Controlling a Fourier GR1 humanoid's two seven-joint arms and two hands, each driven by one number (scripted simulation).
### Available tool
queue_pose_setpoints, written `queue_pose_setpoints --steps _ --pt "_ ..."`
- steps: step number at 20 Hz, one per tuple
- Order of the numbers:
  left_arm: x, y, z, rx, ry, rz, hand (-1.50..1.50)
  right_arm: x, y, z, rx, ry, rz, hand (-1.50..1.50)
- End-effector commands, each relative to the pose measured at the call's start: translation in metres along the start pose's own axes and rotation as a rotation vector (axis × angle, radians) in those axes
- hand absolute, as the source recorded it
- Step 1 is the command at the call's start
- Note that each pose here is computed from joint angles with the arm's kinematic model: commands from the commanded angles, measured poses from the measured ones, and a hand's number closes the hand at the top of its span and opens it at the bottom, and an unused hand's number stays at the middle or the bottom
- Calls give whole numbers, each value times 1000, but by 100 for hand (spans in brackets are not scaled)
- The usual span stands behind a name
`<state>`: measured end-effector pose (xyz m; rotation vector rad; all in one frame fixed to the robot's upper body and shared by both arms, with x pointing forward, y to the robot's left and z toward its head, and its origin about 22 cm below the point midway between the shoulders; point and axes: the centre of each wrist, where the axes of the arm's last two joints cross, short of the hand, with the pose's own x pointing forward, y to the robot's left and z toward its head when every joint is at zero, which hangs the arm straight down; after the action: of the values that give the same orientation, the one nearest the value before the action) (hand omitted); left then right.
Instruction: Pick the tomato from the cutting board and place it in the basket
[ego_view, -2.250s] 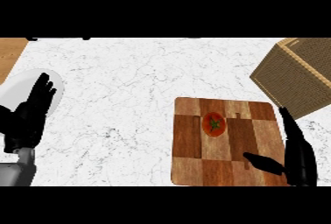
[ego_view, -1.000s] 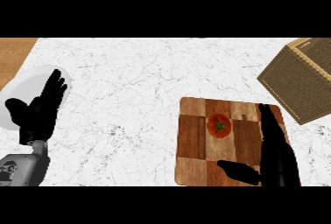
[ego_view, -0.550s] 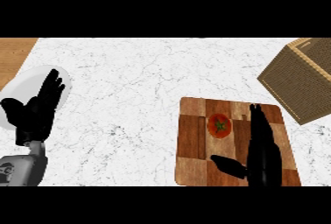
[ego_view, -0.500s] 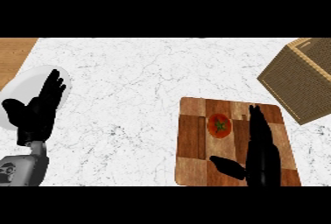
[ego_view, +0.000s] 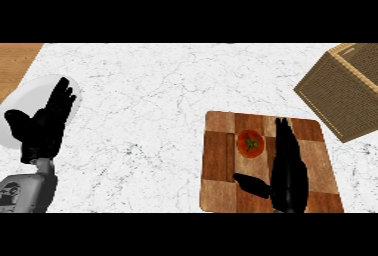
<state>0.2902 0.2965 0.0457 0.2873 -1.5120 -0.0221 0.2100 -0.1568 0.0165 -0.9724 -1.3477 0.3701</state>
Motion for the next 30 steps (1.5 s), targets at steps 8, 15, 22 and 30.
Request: queue_pose_setpoints --steps 8,15,22,30 --pt "7 4 16 12 -13 -4 0 -7 22 -21 9 63 76 -150" --pt "-3 15 2 -7 -2 5 0 -12 19 -16 16 55 73 -150" --pt "9 5 14 4 -16 4 0 -10 41 -35 30 73 89 -150" --pt "8 -10 9 1 -4 0 0 -28 61 -52 102 84 121 -150"
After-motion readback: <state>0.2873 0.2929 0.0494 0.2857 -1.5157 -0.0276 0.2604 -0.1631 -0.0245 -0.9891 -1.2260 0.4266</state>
